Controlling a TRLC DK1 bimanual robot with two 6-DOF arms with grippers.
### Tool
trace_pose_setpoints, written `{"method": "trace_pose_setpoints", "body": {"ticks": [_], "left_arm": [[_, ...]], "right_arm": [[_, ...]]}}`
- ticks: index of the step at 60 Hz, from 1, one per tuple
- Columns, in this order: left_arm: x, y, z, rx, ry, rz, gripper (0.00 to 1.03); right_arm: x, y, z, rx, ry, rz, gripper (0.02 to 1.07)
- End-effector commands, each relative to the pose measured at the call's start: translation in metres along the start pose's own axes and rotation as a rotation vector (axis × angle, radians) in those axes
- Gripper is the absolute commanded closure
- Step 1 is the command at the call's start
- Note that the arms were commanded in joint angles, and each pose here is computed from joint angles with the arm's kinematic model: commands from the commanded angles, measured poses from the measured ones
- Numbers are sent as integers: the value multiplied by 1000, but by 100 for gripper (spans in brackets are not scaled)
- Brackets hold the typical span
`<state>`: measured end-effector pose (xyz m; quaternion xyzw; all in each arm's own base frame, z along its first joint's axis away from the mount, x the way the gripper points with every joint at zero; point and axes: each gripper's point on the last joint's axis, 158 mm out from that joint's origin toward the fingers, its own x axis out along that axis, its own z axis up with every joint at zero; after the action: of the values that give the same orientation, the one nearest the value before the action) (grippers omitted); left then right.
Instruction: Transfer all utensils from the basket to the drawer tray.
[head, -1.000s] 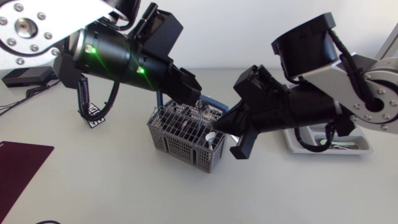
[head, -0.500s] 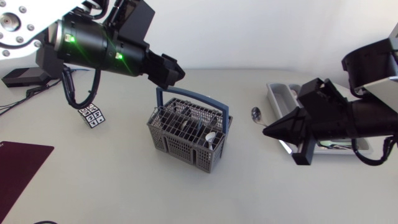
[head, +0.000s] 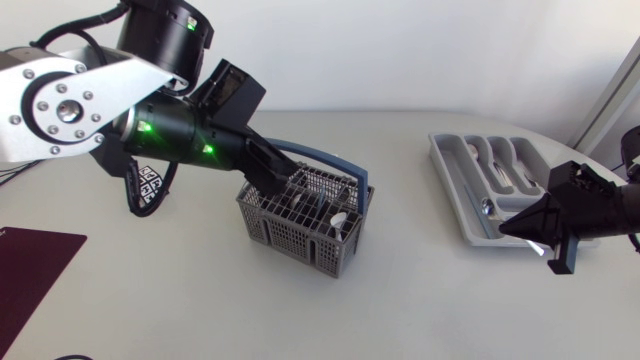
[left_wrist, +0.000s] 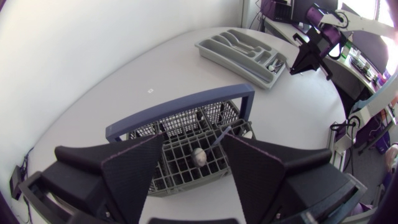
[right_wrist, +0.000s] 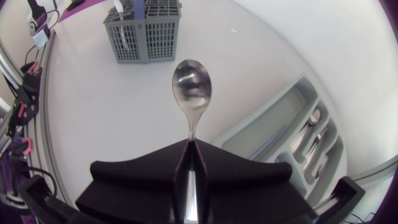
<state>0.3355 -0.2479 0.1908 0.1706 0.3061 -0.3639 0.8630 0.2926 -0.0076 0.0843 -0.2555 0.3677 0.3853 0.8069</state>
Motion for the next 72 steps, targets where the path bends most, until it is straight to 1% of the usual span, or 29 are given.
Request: {"method": "trace_pose_setpoints", "body": {"ticks": [1,5,13,22,39,49,50,56,60,64,70,72], "left_arm": [[2,-4,-9,23,9,-12,35],[3,-4,-12,30,17,-13,35],[4,-5,-21,40,30,-15,35],[6,-6,-27,41,36,-17,35],[7,-7,-35,50,51,-20,35],[6,-7,-39,53,55,-20,35],[6,-7,-39,53,55,-20,35],[8,-9,-42,57,62,-23,35],[9,-10,-45,63,67,-27,35],[9,-12,-46,71,70,-32,35],[10,-15,-50,84,76,-41,35],[10,-16,-51,84,77,-46,35]], "right_arm": [[-2,-22,-19,-72,24,-7,99],[-3,-40,-36,-82,48,-15,99],[-2,-69,-70,-144,128,-25,99],[2,-107,-103,-203,221,-83,99],[21,-142,-143,-282,335,-117,99],[24,-153,-153,-330,373,-133,99],[24,-153,-153,-333,373,-133,98],[24,-161,-153,-348,378,-163,86],[25,-160,-157,-347,390,-163,82],[25,-161,-161,-347,408,-169,76],[22,-165,-161,-368,421,-222,61],[20,-164,-159,-366,420,-231,57]]}}
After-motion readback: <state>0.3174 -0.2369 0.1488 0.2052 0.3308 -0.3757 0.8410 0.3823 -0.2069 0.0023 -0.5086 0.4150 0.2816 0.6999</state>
